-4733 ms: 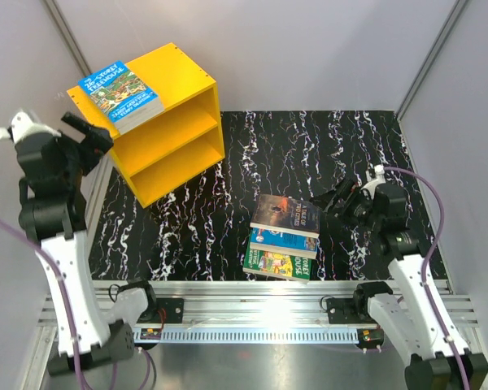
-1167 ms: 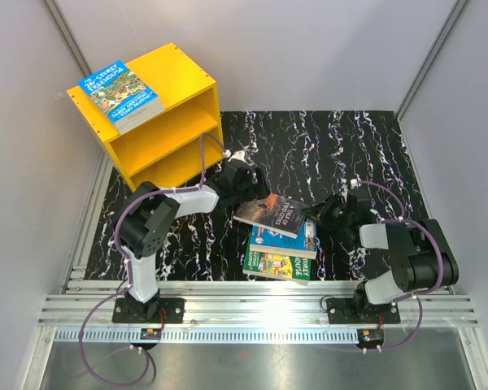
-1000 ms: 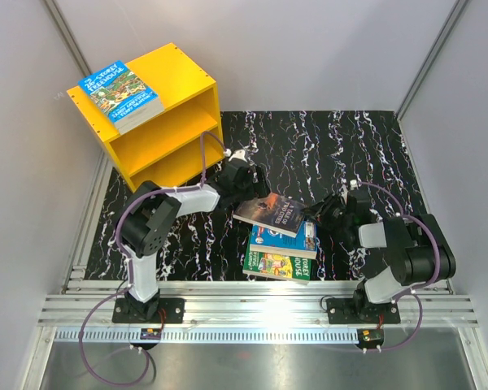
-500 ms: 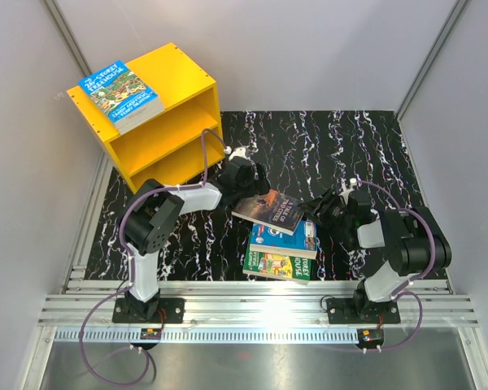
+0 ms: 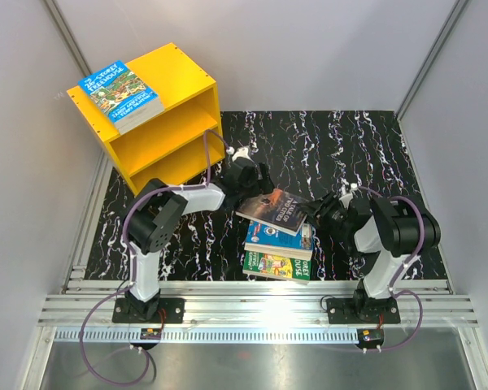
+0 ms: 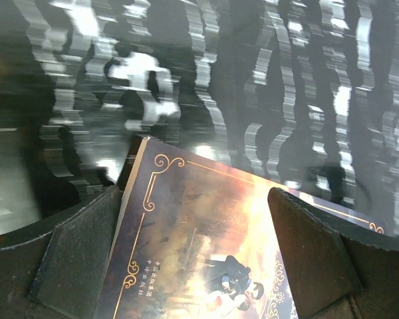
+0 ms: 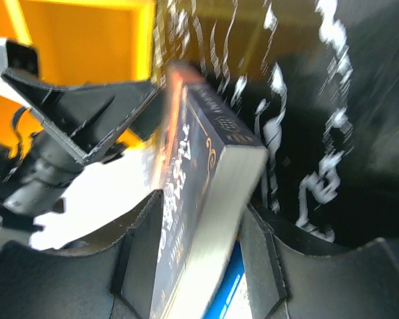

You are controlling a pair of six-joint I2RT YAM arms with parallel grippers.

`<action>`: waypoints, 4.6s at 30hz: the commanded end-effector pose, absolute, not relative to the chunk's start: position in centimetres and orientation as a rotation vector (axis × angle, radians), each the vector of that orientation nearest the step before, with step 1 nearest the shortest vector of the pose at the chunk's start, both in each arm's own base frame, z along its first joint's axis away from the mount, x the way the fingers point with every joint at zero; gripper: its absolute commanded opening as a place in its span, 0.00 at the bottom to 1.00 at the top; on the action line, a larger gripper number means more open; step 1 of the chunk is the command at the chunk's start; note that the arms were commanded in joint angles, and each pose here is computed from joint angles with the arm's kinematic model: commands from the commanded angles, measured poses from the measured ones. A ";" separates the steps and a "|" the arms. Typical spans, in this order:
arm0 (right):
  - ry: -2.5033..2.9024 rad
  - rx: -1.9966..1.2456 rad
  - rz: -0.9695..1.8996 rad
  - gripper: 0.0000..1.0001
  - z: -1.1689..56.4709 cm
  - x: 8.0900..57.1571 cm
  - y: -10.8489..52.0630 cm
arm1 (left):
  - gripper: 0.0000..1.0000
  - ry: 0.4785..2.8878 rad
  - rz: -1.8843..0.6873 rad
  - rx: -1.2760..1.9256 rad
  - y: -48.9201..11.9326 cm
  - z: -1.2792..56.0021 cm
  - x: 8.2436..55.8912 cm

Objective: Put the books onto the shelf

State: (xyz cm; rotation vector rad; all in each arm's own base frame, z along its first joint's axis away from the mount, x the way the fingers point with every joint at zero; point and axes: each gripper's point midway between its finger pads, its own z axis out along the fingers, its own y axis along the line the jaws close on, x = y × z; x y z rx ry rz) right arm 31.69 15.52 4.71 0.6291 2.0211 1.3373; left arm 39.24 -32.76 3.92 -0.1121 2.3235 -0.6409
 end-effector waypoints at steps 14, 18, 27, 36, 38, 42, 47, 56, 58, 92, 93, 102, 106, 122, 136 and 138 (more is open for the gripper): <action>1.916 0.470 1.645 0.50 8.3 28.2 19.1 | 0.94 2.381 -1.044 -0.023 -40.7 4.6 32.8; 1.936 0.504 1.629 0.44 7.6 27.6 18.8 | 0.94 2.388 -1.013 -0.033 -40.2 4.5 32.8; 2.019 0.537 1.450 0.44 6.6 26.7 17.6 | 0.93 2.380 -0.914 -0.048 -38.4 5.1 33.0; 2.068 0.446 0.858 0.60 12.2 27.3 12.2 | 0.93 2.369 -0.890 -0.059 -38.0 5.8 32.9; 2.106 0.435 0.859 0.61 12.1 26.8 12.3 | 0.93 2.361 -0.901 -0.064 -38.2 6.0 33.0; 2.155 0.443 0.930 0.41 10.5 26.6 13.4 | 0.93 2.349 -0.918 -0.052 -38.8 6.6 32.9; 2.189 0.473 0.927 0.02 8.7 26.5 13.4 | 0.93 2.347 -0.910 -0.035 -38.9 7.0 32.5; 2.193 0.379 0.961 0.00 12.1 26.7 14.1 | 0.92 2.294 -0.853 -0.009 -36.8 10.7 31.6; 2.197 0.320 1.019 0.00 13.6 26.2 14.9 | 0.93 2.302 -0.788 0.011 -35.3 12.0 30.6; 1.342 0.151 1.883 0.00 41.6 36.3 34.4 | 0.96 1.749 -0.409 -0.235 -4.8 38.5 16.7; 1.382 0.191 1.872 0.00 40.0 37.6 35.4 | 0.96 1.750 -0.403 -0.229 -4.6 38.5 16.6; 1.318 0.467 1.733 0.00 38.0 41.9 40.3 | 0.96 1.756 -0.476 -0.199 -4.5 38.4 15.3; 1.225 0.660 1.624 0.00 37.1 43.6 40.2 | 0.96 1.752 -0.499 -0.206 -3.8 38.8 14.6; 1.254 0.925 1.481 0.21 33.0 48.6 44.1 | 0.96 1.778 -0.502 -0.213 -1.1 38.2 12.4; 1.507 0.821 1.400 0.96 30.0 45.0 43.0 | 0.96 1.797 -0.526 -0.196 -2.5 37.1 12.8; 1.527 0.805 1.401 0.97 30.0 44.7 43.0 | 0.96 1.800 -0.527 -0.194 -2.7 36.9 12.9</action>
